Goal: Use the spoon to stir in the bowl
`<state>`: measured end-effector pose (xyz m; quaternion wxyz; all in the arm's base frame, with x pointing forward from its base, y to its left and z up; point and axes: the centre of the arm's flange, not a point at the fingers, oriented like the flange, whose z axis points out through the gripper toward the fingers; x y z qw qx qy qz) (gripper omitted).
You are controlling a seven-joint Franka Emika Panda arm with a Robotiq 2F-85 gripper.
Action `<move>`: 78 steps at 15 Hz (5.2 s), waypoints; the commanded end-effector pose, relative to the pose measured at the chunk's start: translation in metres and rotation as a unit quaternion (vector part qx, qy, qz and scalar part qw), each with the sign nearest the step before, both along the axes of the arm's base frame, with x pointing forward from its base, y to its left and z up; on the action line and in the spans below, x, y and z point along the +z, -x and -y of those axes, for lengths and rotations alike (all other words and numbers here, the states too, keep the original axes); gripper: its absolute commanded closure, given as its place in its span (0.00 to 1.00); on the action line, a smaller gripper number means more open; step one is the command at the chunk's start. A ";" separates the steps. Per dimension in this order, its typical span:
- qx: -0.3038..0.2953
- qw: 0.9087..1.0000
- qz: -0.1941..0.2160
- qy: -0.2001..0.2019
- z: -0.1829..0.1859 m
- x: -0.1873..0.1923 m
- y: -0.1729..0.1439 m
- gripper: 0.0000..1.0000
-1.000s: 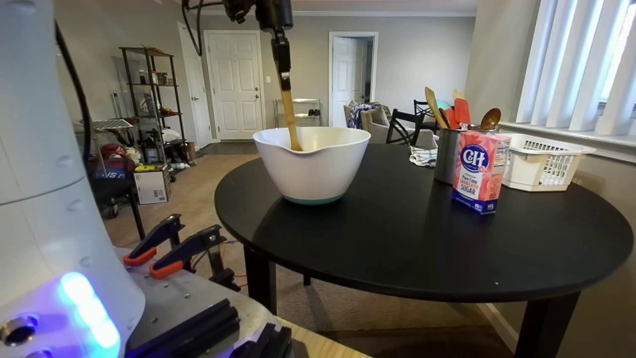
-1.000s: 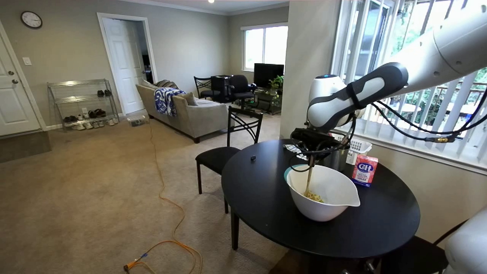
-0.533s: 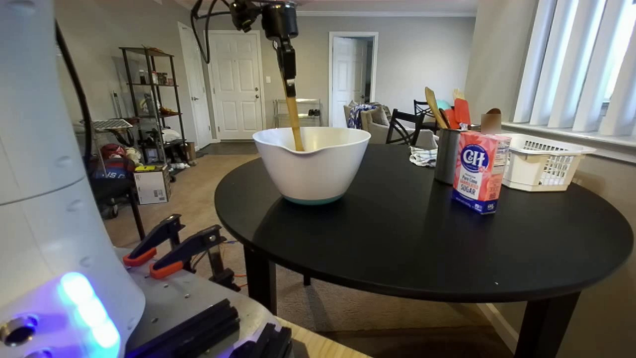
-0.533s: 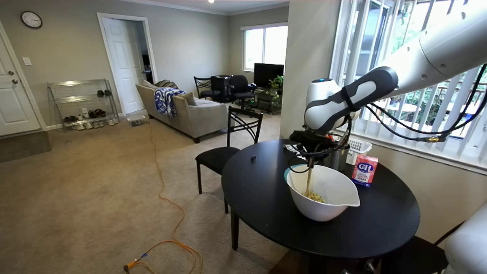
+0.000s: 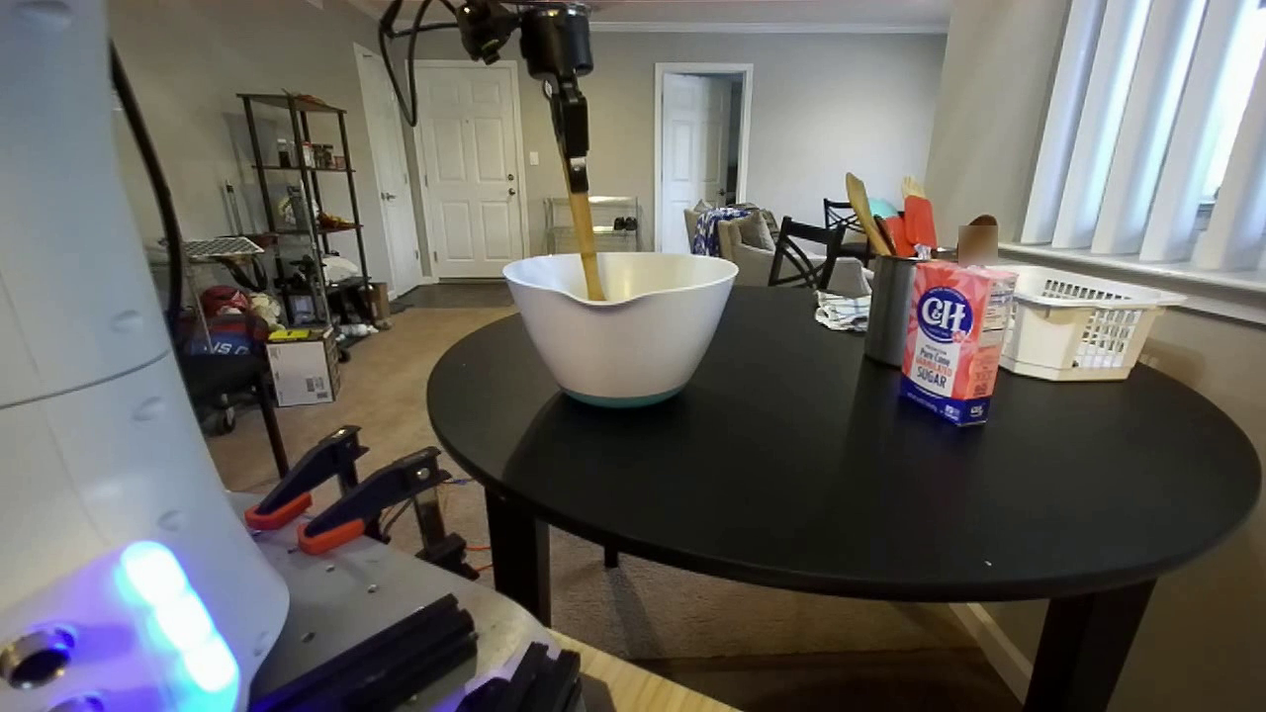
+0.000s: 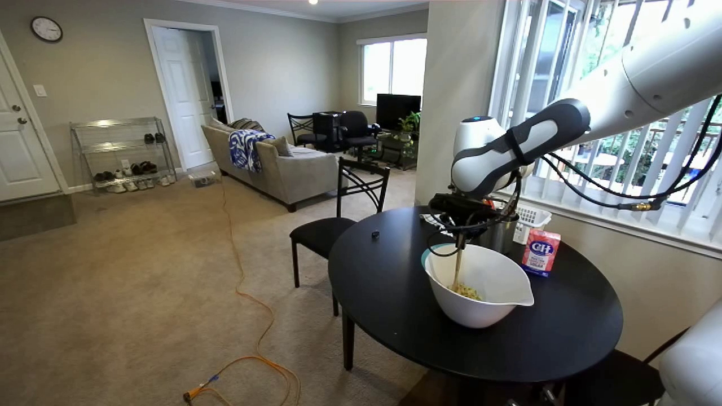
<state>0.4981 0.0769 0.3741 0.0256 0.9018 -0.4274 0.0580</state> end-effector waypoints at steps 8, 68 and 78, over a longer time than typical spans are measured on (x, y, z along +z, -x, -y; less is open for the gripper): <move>-0.108 0.994 -0.014 -0.027 0.045 0.007 -0.030 0.97; -0.236 0.962 -0.119 0.069 0.041 -0.027 -0.010 0.97; -0.216 0.963 -0.154 -0.053 0.013 -0.023 -0.017 0.97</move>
